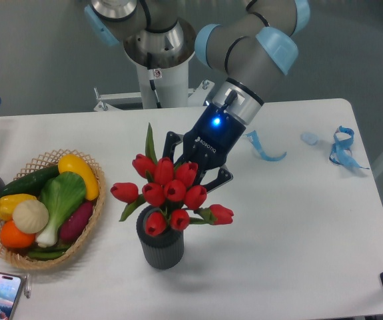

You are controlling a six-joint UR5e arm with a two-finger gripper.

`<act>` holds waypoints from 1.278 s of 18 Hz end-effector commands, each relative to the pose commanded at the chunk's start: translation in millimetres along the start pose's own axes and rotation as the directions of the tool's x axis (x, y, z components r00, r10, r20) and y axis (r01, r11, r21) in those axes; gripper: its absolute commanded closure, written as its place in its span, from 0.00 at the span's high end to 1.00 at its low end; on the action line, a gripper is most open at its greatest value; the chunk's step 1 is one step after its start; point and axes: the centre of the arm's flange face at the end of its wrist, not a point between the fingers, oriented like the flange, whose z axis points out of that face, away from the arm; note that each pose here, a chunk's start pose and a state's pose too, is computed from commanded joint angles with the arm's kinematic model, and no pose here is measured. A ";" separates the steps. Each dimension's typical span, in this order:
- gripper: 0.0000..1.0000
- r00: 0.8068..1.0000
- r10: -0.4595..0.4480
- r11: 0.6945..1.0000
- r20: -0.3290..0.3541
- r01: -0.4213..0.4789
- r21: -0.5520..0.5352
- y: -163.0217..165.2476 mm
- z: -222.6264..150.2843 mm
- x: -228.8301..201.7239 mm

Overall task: Pick up the flowers from the vase
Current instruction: 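Lift the tulip bunch up out of the grey vase, then open the gripper, releasing the tulips beside the vase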

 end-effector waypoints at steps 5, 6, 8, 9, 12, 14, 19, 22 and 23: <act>0.40 1.000 -0.015 0.999 0.002 0.015 0.051 -10.3 -16.5 -2.6; 0.40 1.000 -0.022 0.998 0.004 0.021 0.064 -14.3 -21.0 -4.4; 0.40 0.998 -0.060 0.994 0.000 0.060 0.092 -20.6 -29.2 -8.3; 0.40 0.997 -0.078 0.992 0.005 0.077 0.099 -23.0 -34.1 -11.3; 0.40 0.996 -0.085 0.990 0.016 0.083 0.113 -40.3 -43.5 -15.7; 0.40 0.994 -0.104 0.987 0.027 0.100 0.122 -50.6 -51.8 -20.4; 0.40 0.990 -0.135 0.983 0.032 0.130 0.131 -63.4 -58.1 -22.5; 0.40 0.989 -0.139 0.982 0.044 0.132 0.135 -64.5 -64.4 -26.9; 0.40 0.990 -0.134 0.982 0.046 0.127 0.137 -67.1 -66.4 -27.6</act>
